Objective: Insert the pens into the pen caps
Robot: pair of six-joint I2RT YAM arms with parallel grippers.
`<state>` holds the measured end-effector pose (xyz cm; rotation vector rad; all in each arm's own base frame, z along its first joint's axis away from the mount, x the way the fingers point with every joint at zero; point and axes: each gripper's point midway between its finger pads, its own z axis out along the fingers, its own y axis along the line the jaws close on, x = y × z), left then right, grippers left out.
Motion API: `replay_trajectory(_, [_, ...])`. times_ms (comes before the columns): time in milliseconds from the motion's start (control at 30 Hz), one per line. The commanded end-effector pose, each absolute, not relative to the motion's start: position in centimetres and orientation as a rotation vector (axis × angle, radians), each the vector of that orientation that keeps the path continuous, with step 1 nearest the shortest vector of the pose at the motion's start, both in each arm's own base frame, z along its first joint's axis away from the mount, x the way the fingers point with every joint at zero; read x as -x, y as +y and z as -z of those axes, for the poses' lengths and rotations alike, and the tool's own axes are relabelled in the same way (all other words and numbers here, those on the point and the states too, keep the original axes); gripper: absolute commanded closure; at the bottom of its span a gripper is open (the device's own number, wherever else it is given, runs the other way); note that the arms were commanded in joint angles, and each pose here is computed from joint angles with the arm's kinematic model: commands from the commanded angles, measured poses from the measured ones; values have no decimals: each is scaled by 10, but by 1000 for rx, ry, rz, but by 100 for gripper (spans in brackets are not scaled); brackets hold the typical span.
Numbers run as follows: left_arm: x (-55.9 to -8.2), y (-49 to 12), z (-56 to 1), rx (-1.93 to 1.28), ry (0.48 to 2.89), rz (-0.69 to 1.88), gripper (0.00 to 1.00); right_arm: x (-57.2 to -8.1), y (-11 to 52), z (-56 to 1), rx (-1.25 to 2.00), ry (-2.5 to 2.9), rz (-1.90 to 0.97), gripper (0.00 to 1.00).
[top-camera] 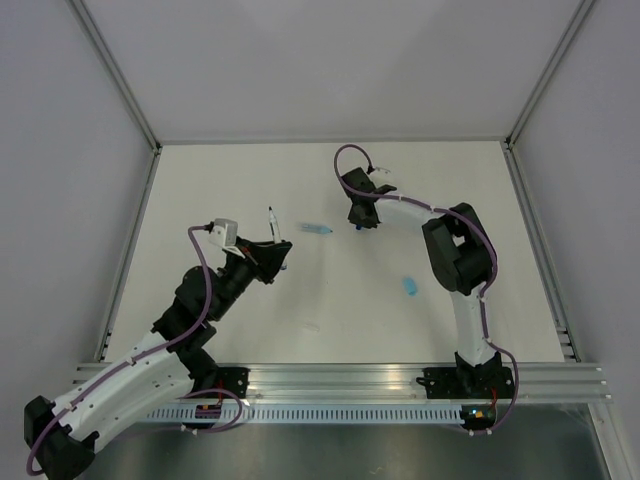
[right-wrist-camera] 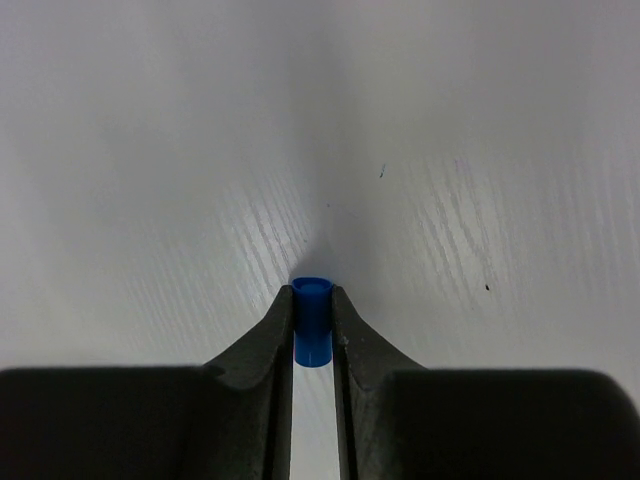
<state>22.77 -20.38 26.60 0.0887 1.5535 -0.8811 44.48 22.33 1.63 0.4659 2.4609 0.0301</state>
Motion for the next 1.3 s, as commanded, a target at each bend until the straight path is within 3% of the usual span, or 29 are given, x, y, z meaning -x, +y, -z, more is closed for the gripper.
replay_trajectory(0, [-232, -205, -274, -68, 1541, 885, 98, -419, 215, 10, -367, 2573, 5, 100])
replay_trajectory(267, [-234, -219, -266, -136, 1579, 895, 98, -421, 205, -34, -201, 2503, -116, 100])
replay_trajectory(500, [-216, -258, -268, -335, 1573, 1072, 98, -413, 213, -158, -11, 2248, -356, 100])
replay_trajectory(667, [-185, -292, -277, -545, 1507, 1301, 98, -368, 229, -266, 53, 1907, -722, 100])
replay_trajectory(733, [-172, -298, -279, -599, 1483, 1382, 98, -347, 232, -279, 65, 1820, -822, 100])
replay_trajectory(767, [-169, -300, -284, -610, 1452, 1410, 98, -330, 237, -318, 94, 1681, -906, 100])
replay_trajectory(1067, [-143, -302, -295, -722, 1350, 1523, 98, -249, 264, -390, 180, 1337, -1251, 100])
replay_trajectory(1267, [-139, -300, -298, -730, 1325, 1528, 98, -220, 285, -404, 209, 1233, -1330, 100])
